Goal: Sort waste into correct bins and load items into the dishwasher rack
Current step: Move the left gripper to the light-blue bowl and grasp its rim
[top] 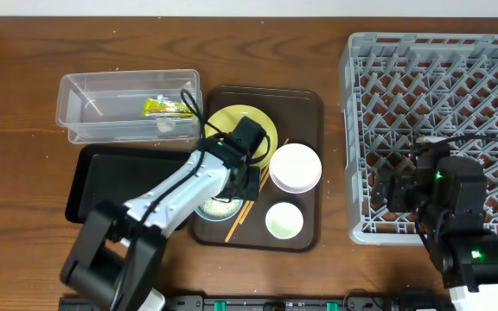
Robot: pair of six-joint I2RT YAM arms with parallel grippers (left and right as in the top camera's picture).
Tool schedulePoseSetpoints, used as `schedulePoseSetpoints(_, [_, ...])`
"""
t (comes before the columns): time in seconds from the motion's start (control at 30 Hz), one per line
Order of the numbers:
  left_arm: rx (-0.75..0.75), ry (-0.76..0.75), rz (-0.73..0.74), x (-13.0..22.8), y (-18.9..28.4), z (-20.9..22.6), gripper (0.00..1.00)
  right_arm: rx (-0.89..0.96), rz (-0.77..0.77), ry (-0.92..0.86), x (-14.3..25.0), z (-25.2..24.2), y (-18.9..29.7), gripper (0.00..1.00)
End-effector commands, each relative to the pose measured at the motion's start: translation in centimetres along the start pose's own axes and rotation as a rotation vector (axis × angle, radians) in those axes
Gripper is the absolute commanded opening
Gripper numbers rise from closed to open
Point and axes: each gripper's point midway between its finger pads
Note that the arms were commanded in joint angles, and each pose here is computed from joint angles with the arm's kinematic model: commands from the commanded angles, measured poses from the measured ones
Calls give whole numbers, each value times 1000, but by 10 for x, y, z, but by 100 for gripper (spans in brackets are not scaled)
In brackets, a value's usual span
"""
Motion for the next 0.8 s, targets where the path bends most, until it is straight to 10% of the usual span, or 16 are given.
schedulePoseSetpoints(0.0, [-27,-3,27,4,-10,5,38,1,-25,-11,-9,-1,5,99])
schedulePoseSetpoints(0.4, [-29,1,31,4,-12,5,6,2,-24,-10,-9,-1,5,99])
schedulePoseSetpoints(0.77, [-22,-1,21,6,20,3,6,1,-18,-11,-7,-1,5,99])
Point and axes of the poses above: each gripper's point midway between its finger pads, its own y axis back along the fingers, its own z axis along the line the jaws close on, x = y × z, and after that the axes turned 10 degrees about y, right-handed
